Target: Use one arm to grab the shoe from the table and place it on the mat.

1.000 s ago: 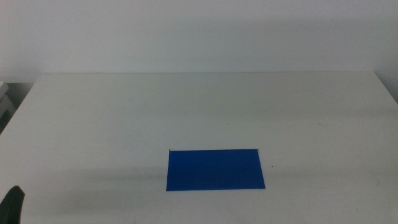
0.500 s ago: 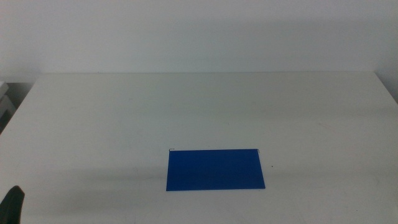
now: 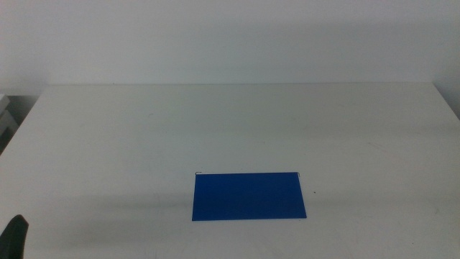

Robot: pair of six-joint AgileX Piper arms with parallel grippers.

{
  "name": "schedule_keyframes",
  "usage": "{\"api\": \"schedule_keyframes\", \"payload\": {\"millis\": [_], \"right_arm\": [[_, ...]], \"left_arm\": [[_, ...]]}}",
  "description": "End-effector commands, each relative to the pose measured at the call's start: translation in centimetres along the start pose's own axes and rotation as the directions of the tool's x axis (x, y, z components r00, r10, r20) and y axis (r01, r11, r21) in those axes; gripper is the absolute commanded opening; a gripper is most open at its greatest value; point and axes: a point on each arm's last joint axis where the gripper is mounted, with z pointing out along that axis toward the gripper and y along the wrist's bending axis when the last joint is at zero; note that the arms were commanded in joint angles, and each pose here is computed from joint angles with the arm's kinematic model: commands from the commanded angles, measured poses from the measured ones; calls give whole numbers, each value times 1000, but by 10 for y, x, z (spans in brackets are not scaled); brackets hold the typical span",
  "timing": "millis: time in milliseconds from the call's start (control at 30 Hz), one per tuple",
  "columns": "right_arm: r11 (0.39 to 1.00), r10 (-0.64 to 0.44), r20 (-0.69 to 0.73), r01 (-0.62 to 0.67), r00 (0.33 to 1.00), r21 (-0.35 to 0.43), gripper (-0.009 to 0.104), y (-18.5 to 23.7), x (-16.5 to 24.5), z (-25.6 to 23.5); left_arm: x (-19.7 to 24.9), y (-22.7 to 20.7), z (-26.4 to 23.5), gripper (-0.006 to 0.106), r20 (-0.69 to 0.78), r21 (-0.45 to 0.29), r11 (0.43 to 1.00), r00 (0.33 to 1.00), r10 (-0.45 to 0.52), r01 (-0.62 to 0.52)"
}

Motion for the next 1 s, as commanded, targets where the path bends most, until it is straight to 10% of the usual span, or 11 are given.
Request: {"api": "schedule_keyframes", "payload": {"millis": [0,367,967], "right_arm": [[998,-13,-4,12,1000,-57,19,-8,-5,-25],[978,28,-46,-37,999,-203,5,-37,28,-66],[864,-450,-56,419,891,-279,-4,-89,225,-109]], "left_arm": [[-5,-2,-1,92,83,21,1000,997,-7,5],[-5,-2,-1,92,83,21,1000,997,-7,5],[-5,-2,-1,92,83,21,1000,997,-7,5]]}}
